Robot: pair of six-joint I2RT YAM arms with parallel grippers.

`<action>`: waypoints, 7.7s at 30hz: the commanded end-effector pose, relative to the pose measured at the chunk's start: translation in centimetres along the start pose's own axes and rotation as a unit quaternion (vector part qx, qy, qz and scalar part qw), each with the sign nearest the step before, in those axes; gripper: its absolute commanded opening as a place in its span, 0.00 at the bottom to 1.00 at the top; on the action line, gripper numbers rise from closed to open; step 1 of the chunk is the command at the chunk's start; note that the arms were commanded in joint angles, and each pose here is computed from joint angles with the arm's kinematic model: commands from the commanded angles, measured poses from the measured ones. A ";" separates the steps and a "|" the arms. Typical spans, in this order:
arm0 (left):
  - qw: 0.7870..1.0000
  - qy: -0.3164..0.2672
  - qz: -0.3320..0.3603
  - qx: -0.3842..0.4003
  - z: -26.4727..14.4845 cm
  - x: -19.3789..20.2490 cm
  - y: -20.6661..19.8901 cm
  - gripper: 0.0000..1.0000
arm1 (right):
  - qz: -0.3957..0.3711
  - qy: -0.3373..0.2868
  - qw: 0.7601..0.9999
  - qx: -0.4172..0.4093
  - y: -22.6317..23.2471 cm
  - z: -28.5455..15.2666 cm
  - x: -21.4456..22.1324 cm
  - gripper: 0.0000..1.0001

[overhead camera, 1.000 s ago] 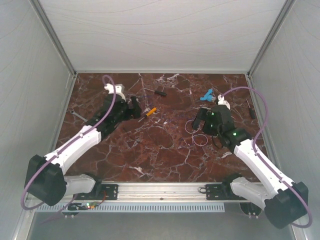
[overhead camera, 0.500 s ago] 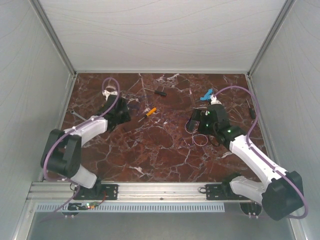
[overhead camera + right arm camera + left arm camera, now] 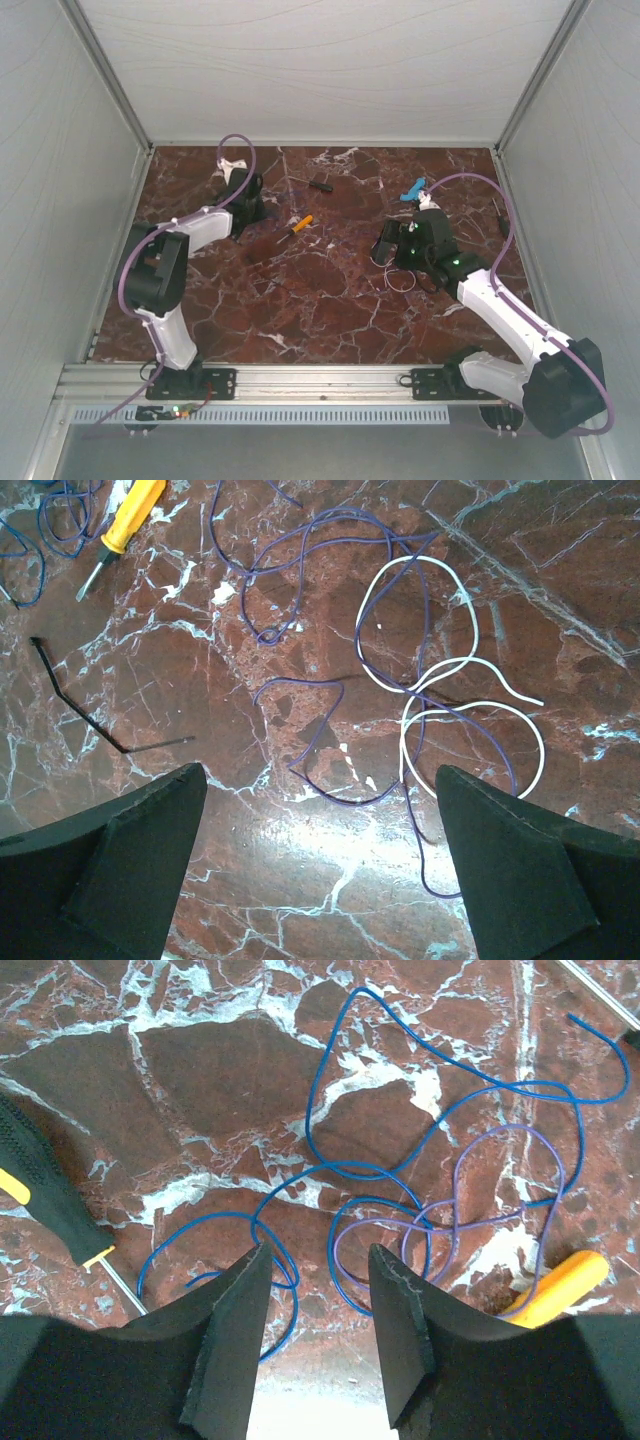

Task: Zip-tie the wires
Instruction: Untie the cable at the center of the board, then place the cable at the center of the board.

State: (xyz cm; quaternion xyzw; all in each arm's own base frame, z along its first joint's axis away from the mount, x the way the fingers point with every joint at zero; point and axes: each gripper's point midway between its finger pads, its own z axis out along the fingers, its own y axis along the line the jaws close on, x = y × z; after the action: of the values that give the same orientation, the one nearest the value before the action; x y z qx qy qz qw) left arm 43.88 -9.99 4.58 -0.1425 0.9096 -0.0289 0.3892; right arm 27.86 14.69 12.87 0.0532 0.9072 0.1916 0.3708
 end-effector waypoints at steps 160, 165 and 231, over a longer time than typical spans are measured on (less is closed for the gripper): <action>0.871 0.063 0.116 0.474 -19.2 -0.4 -22.1 0.00 | 0.060 0.053 0.992 0.095 -3.1 -6.3 3.9 0.00; 0.878 0.095 0.137 0.449 -14.8 0.8 -23.9 0.00 | 0.078 0.092 0.984 0.127 -4.4 -5.4 6.3 0.00; 0.902 0.128 0.199 0.362 -1.8 4.8 -26.0 0.48 | 0.076 0.134 0.980 0.128 -5.7 2.4 4.7 0.29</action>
State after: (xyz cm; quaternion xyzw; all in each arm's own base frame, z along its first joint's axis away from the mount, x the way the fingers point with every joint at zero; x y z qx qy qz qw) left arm 45.09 -35.32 2.43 0.1821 0.9097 -0.2777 0.2494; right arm 25.57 11.45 4.22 0.1448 0.9639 0.1026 0.1984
